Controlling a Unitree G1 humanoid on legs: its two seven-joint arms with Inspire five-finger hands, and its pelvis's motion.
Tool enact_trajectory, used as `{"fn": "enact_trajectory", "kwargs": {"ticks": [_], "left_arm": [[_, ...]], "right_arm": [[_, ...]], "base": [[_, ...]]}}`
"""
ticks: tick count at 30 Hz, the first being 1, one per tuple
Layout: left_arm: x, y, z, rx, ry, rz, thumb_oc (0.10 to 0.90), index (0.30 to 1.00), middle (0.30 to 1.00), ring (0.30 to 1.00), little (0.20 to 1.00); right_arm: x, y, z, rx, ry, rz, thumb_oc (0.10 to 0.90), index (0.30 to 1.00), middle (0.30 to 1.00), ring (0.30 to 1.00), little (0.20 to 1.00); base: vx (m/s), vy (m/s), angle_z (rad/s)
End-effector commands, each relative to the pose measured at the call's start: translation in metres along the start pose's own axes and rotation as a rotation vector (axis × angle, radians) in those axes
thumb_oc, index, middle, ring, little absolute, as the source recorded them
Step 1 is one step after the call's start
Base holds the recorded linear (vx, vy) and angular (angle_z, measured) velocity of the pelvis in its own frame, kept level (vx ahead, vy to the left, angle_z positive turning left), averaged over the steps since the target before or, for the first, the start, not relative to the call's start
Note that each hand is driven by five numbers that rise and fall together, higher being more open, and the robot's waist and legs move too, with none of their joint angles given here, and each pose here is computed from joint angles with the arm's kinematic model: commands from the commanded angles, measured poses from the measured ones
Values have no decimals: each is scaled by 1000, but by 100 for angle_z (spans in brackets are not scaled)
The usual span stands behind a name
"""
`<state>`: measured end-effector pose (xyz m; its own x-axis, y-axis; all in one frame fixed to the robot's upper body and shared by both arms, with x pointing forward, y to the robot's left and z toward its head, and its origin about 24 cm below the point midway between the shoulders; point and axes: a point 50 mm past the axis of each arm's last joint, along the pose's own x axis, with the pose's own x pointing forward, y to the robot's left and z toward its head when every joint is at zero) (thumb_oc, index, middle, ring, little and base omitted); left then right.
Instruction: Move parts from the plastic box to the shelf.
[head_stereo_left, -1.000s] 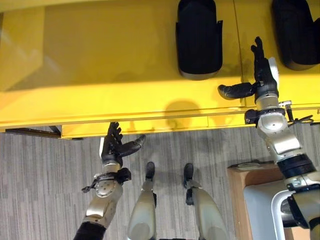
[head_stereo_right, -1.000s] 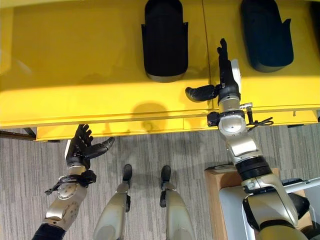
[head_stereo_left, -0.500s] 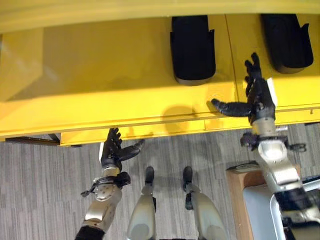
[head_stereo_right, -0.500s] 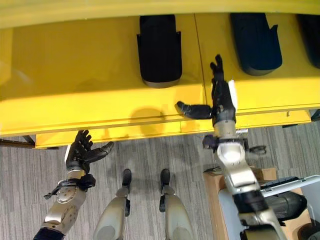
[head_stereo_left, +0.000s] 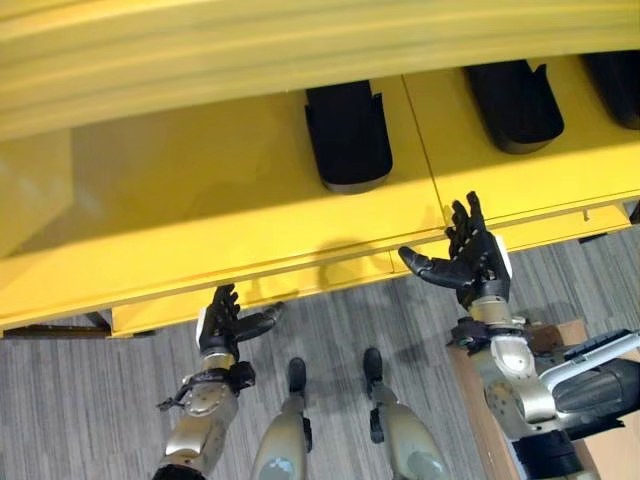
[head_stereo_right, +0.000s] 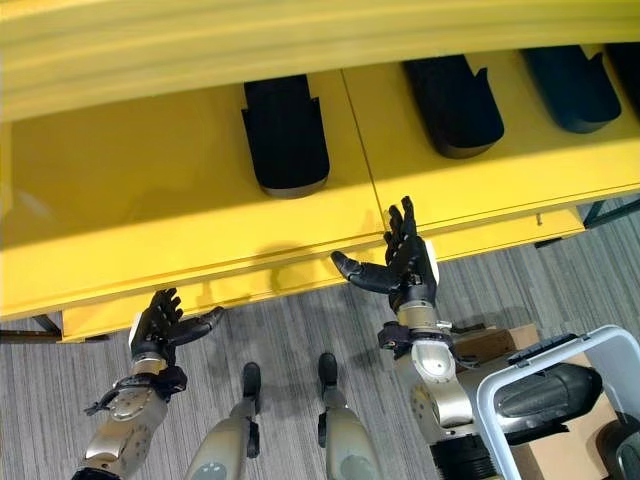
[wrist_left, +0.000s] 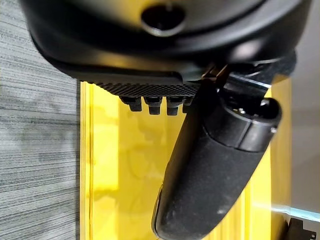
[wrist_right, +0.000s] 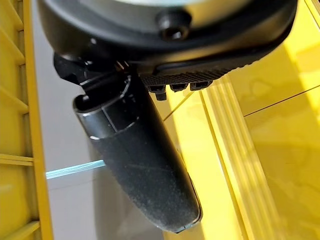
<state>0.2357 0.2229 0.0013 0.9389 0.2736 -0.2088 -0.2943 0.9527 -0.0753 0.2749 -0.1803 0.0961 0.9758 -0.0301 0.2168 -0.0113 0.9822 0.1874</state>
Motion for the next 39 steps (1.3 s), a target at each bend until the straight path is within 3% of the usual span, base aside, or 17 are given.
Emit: {"fn": "enact_trajectory", "kwargs": {"ticks": [1,14,24,30,39], "left_arm": [[6,-12,41,2,-251,-67,900,1000,1000,1000,1000],[17,-21,67,111,-360,-119,900,1000,1000,1000,1000],[18,-14,81,7,-409,-60,900,1000,1000,1000,1000],[11,-10,60,-20,-328,-67,900,1000,1000,1000,1000],[10,-30,45,-15,-278,-139,900,1000,1000,1000,1000]], "right_arm": [[-2,2,20,-16,-143,25,900,1000,1000,1000,1000],[-6,9,14,5,-127,42,900,1000,1000,1000,1000],[17,39,29,38,-196,112,900,1000,1000,1000,1000],[7,23,25,8,-175,85,900,1000,1000,1000,1000],[-2,5,30,-40,-215,19,900,1000,1000,1000,1000]], "base": [[26,124,-12],[5,104,-10],[-143,-92,-96],[84,-294,-54],[43,-226,-39]]}}
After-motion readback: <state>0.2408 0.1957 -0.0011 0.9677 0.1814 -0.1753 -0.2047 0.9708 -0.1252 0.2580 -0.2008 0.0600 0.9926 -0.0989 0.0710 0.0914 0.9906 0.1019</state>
